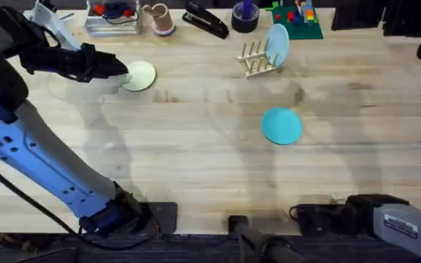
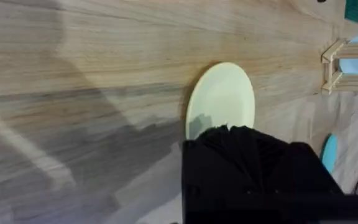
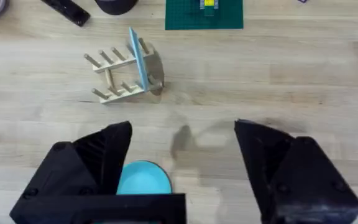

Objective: Pick up the plates from the table one by one and place each into a slot on the dish rack.

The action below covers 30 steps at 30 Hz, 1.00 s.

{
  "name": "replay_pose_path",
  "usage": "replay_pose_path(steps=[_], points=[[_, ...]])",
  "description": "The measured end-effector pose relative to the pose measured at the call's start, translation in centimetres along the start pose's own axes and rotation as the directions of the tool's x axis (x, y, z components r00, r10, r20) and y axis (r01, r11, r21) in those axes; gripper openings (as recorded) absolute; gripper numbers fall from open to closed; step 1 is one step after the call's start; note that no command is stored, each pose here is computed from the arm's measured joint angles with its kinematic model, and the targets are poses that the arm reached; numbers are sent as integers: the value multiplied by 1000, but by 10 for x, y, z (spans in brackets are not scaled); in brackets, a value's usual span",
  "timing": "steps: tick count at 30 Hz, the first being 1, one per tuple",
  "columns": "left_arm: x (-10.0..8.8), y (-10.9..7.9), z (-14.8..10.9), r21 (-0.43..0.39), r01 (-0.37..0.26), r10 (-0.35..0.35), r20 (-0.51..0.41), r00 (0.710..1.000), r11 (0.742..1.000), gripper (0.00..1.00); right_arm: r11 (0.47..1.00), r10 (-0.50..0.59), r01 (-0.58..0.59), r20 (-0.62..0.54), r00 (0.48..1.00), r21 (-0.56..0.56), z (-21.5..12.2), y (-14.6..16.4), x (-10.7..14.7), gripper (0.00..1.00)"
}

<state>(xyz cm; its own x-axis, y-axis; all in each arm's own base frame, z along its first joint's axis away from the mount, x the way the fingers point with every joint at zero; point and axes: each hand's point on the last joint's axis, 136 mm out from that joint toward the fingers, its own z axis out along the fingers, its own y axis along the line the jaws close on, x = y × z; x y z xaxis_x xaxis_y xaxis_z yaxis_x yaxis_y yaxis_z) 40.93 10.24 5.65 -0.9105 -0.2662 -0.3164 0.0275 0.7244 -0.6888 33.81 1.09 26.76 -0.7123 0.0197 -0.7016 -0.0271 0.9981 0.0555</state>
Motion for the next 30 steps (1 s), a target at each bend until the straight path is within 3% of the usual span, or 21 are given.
replay_pose_path(steps=[11, 17, 30], points=[[5, 15, 12, 47, 51, -51, -7, 999, 998, 38, 1000, 0, 0, 0, 1000, 0, 0, 0, 0, 995], [2, 15, 15, 105, 72, -73, 9, 997, 992, 38, 1000, 0, 0, 0, 1000, 0, 0, 0, 0, 995], [2, 15, 16, 117, 76, -78, 12, 997, 990, 39, 999, 31, -31, -1, 1000, -14, 0, 2, 0, 995]])
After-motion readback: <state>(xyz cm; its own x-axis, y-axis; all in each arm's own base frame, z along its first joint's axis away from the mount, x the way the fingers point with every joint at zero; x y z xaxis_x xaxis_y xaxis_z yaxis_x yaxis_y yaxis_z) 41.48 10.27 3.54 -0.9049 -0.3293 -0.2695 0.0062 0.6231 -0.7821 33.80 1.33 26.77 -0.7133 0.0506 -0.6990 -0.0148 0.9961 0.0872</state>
